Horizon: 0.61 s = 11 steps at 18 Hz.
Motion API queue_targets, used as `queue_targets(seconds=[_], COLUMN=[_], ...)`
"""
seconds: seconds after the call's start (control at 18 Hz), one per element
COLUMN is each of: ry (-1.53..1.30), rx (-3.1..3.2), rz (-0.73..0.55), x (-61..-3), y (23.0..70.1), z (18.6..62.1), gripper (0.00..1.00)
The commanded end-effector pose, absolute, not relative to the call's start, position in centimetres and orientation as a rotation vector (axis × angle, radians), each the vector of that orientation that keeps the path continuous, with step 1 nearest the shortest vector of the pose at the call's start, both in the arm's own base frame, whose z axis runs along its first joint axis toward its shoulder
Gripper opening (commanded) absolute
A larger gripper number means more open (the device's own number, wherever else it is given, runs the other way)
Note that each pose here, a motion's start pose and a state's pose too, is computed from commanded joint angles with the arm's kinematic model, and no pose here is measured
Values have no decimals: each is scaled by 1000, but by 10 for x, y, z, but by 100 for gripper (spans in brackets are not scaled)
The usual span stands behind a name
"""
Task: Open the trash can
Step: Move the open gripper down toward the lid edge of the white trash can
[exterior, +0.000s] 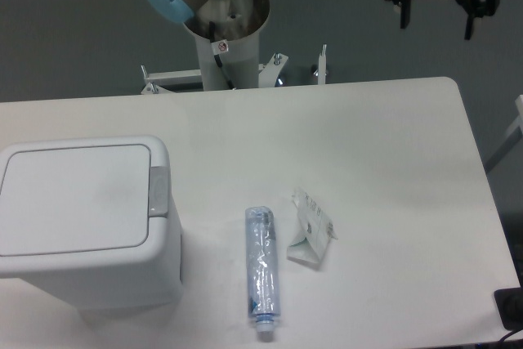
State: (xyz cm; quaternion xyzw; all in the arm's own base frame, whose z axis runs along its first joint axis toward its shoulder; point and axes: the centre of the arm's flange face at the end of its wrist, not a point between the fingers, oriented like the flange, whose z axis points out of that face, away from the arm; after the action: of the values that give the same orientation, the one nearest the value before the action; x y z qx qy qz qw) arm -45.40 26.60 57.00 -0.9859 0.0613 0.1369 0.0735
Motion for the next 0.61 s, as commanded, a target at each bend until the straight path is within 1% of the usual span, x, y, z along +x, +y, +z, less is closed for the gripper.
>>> queue_targets(seconds=[0.17,0.33,0.44,0.56,0.61], ry=[118,-4,-150,-237,-304], rx=[-2959,-2945,-2923,-2904,-2873], rz=[403,389,358,329,338], x=[-457,-454,-450,-442,-439], y=[268,281,302,329,344], z=[569,570,568,564,562], gripper=[100,100,100,100,100])
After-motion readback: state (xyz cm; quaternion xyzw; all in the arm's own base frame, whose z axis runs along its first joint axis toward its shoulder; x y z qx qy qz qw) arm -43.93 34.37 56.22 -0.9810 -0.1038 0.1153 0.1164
